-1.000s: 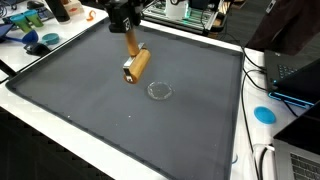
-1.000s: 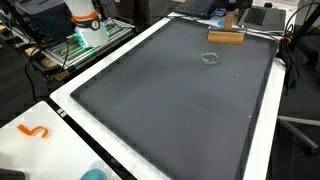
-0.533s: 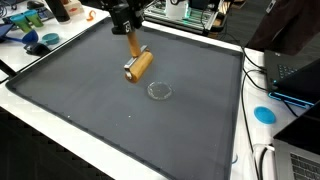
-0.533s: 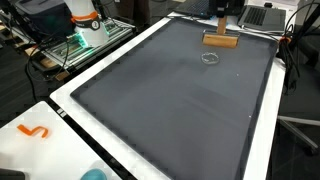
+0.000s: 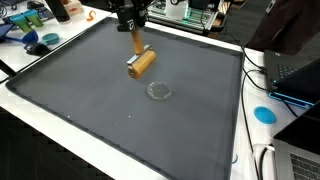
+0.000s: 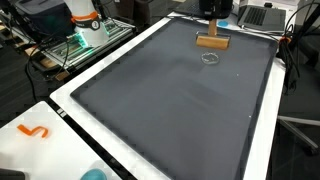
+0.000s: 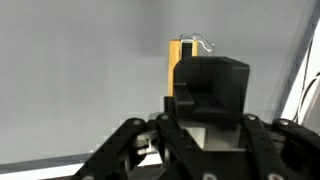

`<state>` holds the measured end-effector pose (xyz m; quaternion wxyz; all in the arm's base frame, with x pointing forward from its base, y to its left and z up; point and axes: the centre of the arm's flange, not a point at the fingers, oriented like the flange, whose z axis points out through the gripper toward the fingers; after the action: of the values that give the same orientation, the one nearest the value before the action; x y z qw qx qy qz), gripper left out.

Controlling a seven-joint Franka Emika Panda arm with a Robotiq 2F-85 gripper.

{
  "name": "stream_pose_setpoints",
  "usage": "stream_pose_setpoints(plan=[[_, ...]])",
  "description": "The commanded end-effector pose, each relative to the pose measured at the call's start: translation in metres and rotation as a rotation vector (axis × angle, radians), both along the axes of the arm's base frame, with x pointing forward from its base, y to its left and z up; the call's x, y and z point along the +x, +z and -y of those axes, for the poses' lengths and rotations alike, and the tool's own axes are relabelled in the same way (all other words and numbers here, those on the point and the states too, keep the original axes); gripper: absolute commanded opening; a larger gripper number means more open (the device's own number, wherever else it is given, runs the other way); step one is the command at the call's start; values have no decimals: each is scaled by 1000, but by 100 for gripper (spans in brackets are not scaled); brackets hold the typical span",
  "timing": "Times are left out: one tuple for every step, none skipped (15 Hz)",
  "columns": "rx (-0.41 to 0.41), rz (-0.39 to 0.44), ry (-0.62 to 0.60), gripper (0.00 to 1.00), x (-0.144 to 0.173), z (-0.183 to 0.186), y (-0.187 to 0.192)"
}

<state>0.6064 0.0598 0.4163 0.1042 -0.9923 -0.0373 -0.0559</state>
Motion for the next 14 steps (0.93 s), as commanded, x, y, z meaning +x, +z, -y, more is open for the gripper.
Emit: stream_pose_setpoints(plan=[[29, 29, -42, 23, -30, 2, 1], [34, 30, -46, 23, -33, 2, 0], [37, 33, -49, 23, -35, 2, 0], [37, 34, -56, 23, -37, 2, -1], [38, 32, -63, 23, -40, 2, -3], [36, 25, -72, 23, -43, 3, -4], [35, 18, -80, 23, -46, 3, -6], [36, 12, -90, 23, -50, 3, -7], [36, 8, -94, 23, -53, 4, -8], [37, 4, -101, 23, -55, 4, -9], [37, 4, -107, 23, -59, 4, -10], [37, 2, -110, 23, -61, 4, -10], [37, 2, -115, 23, -63, 4, -11], [38, 0, -120, 23, -66, 4, -11]])
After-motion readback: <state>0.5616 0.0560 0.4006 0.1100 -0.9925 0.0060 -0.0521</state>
